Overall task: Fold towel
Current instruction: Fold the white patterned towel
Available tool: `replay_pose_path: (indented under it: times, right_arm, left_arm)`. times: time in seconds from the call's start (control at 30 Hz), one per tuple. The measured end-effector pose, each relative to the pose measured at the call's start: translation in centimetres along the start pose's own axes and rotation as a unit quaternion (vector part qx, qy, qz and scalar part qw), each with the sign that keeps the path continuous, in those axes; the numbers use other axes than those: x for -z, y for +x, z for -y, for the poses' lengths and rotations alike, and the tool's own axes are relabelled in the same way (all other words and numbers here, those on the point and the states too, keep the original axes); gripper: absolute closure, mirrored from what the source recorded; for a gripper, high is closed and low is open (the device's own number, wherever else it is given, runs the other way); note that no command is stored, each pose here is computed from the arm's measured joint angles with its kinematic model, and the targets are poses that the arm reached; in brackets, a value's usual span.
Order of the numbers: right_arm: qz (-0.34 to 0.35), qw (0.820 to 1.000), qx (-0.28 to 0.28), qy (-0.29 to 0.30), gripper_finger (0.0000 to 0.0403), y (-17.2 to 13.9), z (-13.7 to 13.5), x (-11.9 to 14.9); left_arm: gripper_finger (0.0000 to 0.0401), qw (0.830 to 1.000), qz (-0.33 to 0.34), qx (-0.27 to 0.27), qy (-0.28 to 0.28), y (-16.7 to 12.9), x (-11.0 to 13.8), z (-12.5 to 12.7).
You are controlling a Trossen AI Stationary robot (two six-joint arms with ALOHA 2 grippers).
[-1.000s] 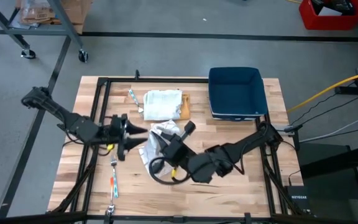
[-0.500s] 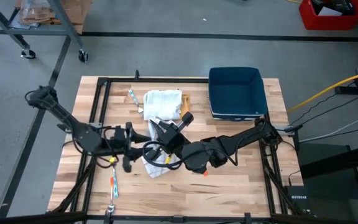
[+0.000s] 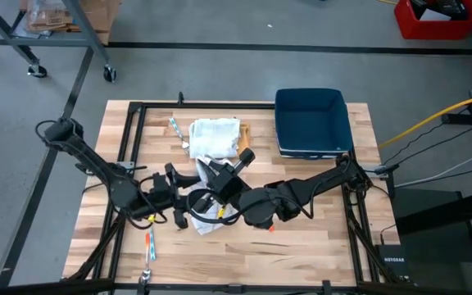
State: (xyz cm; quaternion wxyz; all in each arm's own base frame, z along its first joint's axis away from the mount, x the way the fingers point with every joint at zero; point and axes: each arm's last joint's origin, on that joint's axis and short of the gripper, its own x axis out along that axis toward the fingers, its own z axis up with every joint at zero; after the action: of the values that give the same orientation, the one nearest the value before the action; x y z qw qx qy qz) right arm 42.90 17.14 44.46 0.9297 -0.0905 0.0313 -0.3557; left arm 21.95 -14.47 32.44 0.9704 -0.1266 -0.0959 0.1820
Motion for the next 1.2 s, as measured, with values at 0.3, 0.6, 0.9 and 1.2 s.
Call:
replay_pose_path:
  times: [0.3, 0.6, 0.9, 1.2]
  right_arm:
    - [0.000, 1.000, 0.001, 0.000, 0.0402, 0.1, 0.0, 0.0]
    - [0.000, 1.000, 0.002, 0.000, 0.0402, 0.1, 0.0, 0.0]
    - [0.000, 1.000, -0.001, 0.000, 0.0402, 0.1, 0.0, 0.0]
    - [0.003, 1.000, -0.005, 0.004, 0.0402, 0.0, 0.0, -0.1]
  left_arm:
    - [0.0219, 0.999, 0.019, -0.045, -0.004, 0.0, 0.0, 0.2]
    - [0.0219, 0.994, 0.016, -0.104, -0.006, -0.1, 0.0, -0.1]
    - [0.0219, 0.985, 0.010, -0.173, 0.004, -0.4, 0.0, -0.4]
    - [0.0219, 0.983, -0.013, -0.176, 0.055, -0.2, 1.3, -0.6]
